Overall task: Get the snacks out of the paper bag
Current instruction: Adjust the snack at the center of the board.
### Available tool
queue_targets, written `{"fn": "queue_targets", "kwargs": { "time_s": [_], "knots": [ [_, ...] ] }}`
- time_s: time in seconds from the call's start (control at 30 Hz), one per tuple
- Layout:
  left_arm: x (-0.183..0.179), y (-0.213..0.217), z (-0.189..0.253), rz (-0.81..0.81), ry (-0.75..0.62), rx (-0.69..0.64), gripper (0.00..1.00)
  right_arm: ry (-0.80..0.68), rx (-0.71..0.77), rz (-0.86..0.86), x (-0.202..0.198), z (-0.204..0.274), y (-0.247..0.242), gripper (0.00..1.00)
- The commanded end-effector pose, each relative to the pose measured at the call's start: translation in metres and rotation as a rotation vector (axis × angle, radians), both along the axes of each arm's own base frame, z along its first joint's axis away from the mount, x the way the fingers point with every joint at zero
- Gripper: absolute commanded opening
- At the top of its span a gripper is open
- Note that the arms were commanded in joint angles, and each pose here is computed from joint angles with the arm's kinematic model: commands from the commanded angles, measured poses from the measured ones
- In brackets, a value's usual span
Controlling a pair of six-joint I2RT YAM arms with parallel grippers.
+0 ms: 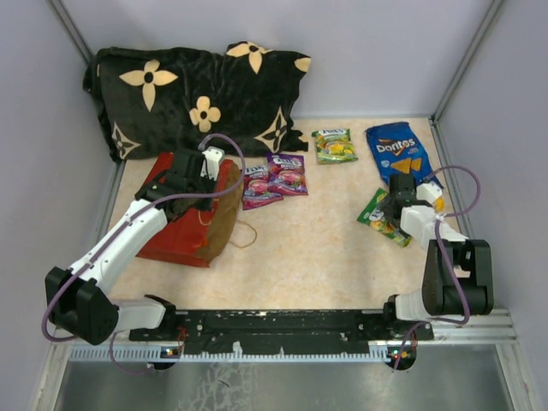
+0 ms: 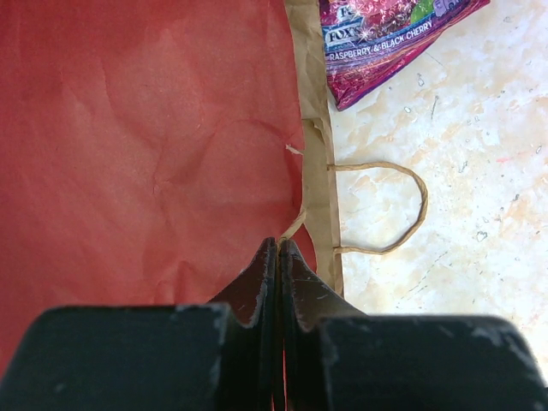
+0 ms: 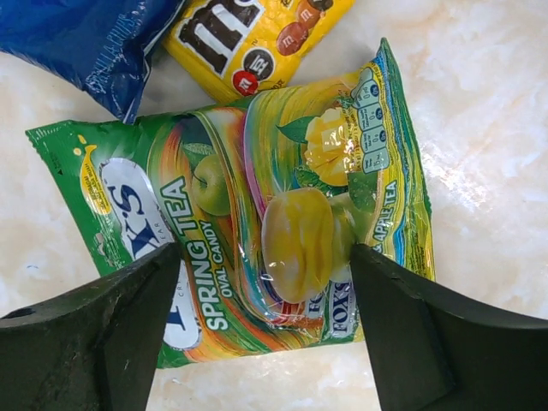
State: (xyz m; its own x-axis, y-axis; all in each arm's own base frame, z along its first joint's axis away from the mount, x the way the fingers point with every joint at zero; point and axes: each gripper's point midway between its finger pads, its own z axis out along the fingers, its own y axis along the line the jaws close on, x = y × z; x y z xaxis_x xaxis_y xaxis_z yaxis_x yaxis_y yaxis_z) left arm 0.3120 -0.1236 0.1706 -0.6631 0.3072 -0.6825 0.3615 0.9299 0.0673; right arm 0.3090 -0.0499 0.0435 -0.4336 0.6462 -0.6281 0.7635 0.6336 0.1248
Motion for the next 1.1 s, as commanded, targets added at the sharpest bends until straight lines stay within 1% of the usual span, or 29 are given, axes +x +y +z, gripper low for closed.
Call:
{"fn": "queue_targets", "kwargs": {
  "time_s": [0.0,0.1,0.2,0.33,0.4,0.5,0.57,0.67,0.77,0.83,0.93,1.07],
  "knots": [
    [0.000,-0.002,0.003,-0.014,0.006,-0.011,0.06,-0.054,0.102,-0.037,0.010,-0.005,0.018,0.78],
    [0.000,-0.003,0.003,-0.018,0.017,-0.014,0.06,-0.045,0.220,-0.055,0.007,-0.015,0.043,0.73],
    [0.000,-0.005,0.006,-0.022,0.013,-0.022,0.06,-0.021,0.345,-0.086,0.007,-0.019,0.077,0.73],
    [-0.001,-0.008,0.012,-0.032,-0.001,-0.042,0.06,0.001,0.443,-0.227,0.010,-0.016,0.116,0.76],
    [-0.002,-0.011,0.015,-0.043,-0.004,-0.056,0.06,-0.005,0.498,-0.309,0.011,-0.016,0.134,0.73],
    [-0.002,-0.012,0.017,-0.051,-0.010,-0.065,0.06,-0.056,0.566,-0.438,0.015,-0.016,0.158,0.70],
    [-0.002,-0.013,0.020,-0.056,-0.018,-0.071,0.06,-0.083,0.609,-0.518,0.023,-0.015,0.170,0.69],
    [-0.003,-0.016,0.023,-0.066,-0.024,-0.083,0.06,-0.101,0.625,-0.579,0.043,-0.019,0.177,0.69],
    [-0.003,-0.016,0.023,-0.065,-0.021,-0.085,0.06,-0.116,0.639,-0.595,0.063,-0.020,0.185,0.69],
    [-0.004,-0.016,0.024,-0.066,-0.024,-0.084,0.06,-0.121,0.621,-0.572,0.074,-0.020,0.187,0.69],
    [-0.003,-0.015,0.023,-0.060,-0.026,-0.080,0.06,-0.088,0.567,-0.524,0.088,-0.024,0.190,0.70],
    [-0.001,-0.013,0.022,-0.051,-0.020,-0.069,0.06,-0.076,0.549,-0.485,0.105,-0.033,0.197,0.70]
  ]
}}
